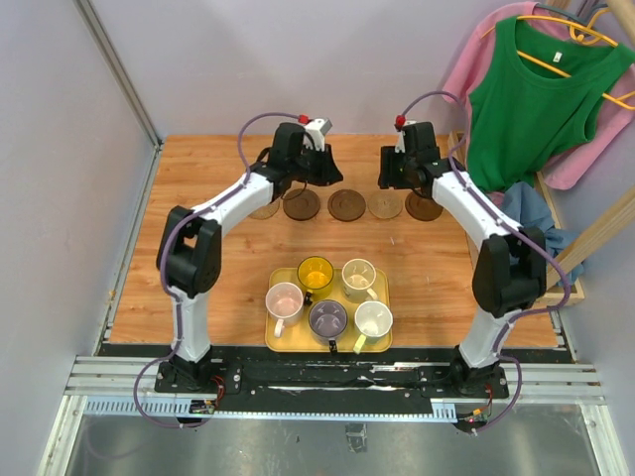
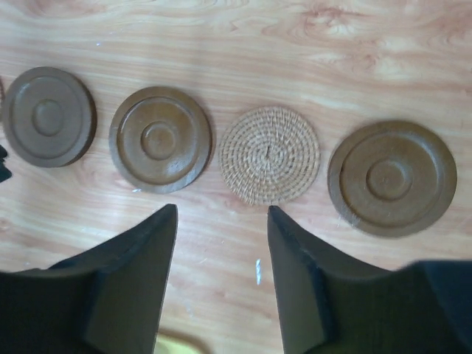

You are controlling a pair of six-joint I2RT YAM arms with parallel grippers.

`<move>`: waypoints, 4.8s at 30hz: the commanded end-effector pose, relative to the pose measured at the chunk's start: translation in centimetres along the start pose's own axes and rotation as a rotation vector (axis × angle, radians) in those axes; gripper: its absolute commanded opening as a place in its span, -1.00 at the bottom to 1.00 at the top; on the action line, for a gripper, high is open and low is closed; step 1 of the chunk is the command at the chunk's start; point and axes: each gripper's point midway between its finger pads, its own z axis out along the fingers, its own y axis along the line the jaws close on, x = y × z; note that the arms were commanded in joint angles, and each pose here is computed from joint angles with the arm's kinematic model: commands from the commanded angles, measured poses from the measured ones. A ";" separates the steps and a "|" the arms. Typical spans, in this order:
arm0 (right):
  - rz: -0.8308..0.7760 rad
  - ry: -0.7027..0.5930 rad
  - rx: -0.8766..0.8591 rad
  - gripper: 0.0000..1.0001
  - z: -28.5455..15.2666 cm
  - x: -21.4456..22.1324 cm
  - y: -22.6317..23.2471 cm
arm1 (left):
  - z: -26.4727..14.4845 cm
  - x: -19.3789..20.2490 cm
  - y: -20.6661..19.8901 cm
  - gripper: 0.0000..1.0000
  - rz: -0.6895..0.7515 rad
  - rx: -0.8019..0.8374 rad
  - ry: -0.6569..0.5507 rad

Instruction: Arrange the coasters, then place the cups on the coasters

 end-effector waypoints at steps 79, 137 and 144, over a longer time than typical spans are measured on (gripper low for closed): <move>-0.257 0.377 -0.312 0.27 -12.2 25.5 9.3 | -22.4 12.6 3.8 0.82 -0.054 -0.482 -0.293; -0.260 -0.328 0.175 -0.99 -12.5 5.0 2.8 | -21.7 10.2 3.1 0.82 -0.020 -0.449 -0.340; -0.165 -0.395 0.272 -0.99 -8.8 0.8 -2.4 | -21.1 8.9 3.1 0.82 -0.002 -0.447 -0.356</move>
